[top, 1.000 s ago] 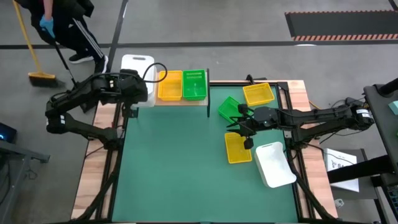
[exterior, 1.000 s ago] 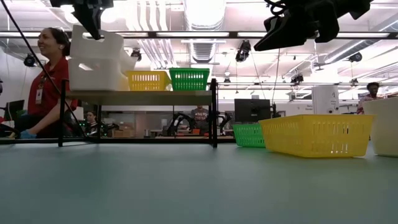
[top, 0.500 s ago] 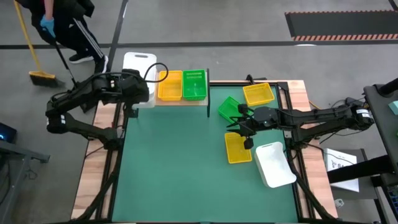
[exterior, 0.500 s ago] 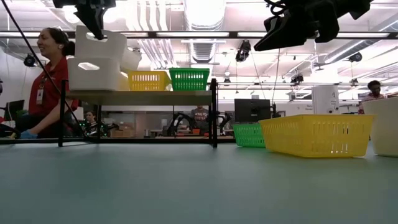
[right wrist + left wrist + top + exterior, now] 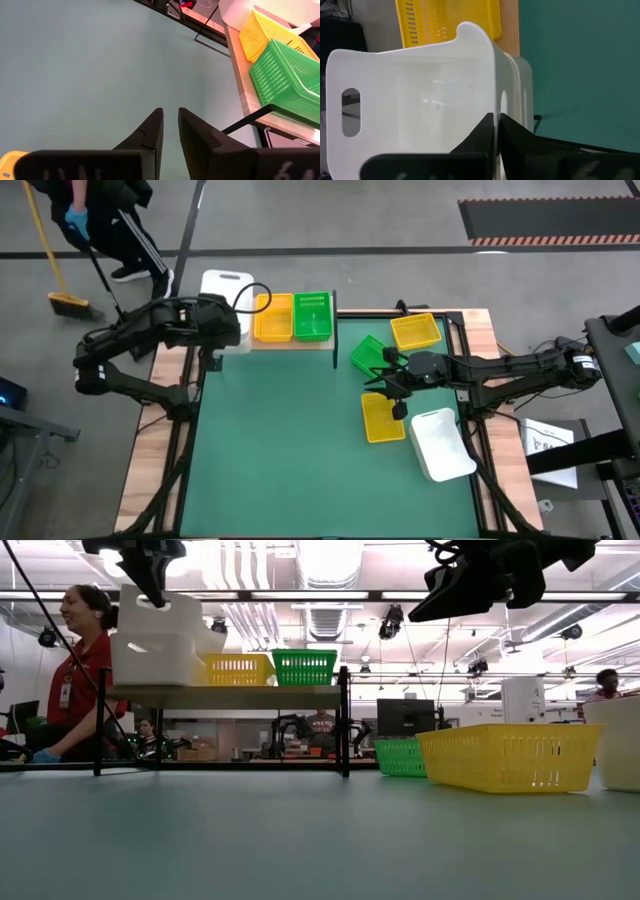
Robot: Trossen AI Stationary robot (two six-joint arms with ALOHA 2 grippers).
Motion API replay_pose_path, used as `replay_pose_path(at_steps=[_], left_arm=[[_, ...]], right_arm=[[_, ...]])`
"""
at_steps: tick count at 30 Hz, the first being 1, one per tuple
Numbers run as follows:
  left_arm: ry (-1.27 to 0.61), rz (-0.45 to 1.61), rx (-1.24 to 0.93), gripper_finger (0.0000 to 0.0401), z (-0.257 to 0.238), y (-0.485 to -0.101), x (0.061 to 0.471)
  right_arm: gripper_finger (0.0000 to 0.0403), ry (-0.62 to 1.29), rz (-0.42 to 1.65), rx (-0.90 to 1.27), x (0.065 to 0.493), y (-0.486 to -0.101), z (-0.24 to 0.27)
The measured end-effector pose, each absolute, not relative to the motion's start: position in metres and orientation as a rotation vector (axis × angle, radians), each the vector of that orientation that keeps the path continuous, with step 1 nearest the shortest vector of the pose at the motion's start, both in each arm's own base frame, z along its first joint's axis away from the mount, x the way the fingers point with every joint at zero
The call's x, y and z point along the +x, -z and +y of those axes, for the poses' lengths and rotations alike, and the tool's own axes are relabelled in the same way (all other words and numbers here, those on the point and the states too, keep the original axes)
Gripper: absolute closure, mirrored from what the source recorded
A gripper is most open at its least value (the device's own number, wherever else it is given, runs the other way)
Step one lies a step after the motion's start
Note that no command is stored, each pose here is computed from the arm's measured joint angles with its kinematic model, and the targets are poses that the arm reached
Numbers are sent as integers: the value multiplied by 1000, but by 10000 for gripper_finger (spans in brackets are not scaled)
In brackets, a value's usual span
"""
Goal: Stack baskets on shelf by color
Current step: Stack the left white bin on the white bin on the shelf
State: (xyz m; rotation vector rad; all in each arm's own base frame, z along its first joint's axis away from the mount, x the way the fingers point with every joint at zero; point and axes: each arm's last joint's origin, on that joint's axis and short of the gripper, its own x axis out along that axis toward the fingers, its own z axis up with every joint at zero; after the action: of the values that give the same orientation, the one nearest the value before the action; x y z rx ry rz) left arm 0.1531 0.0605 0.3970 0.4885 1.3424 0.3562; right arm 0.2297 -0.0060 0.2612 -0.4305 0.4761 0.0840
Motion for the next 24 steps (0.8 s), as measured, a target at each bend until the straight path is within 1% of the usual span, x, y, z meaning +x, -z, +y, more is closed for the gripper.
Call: replay_pose_path(at_steps=[9,24], left_arm=[[-336,1390,487,401,61,-385,155],[-338,1385,485,401,61,-385,154]], right_arm=[[351,-84,477,-430,230,-261,-6],[351,-84,477,-430,230,-261,-6]])
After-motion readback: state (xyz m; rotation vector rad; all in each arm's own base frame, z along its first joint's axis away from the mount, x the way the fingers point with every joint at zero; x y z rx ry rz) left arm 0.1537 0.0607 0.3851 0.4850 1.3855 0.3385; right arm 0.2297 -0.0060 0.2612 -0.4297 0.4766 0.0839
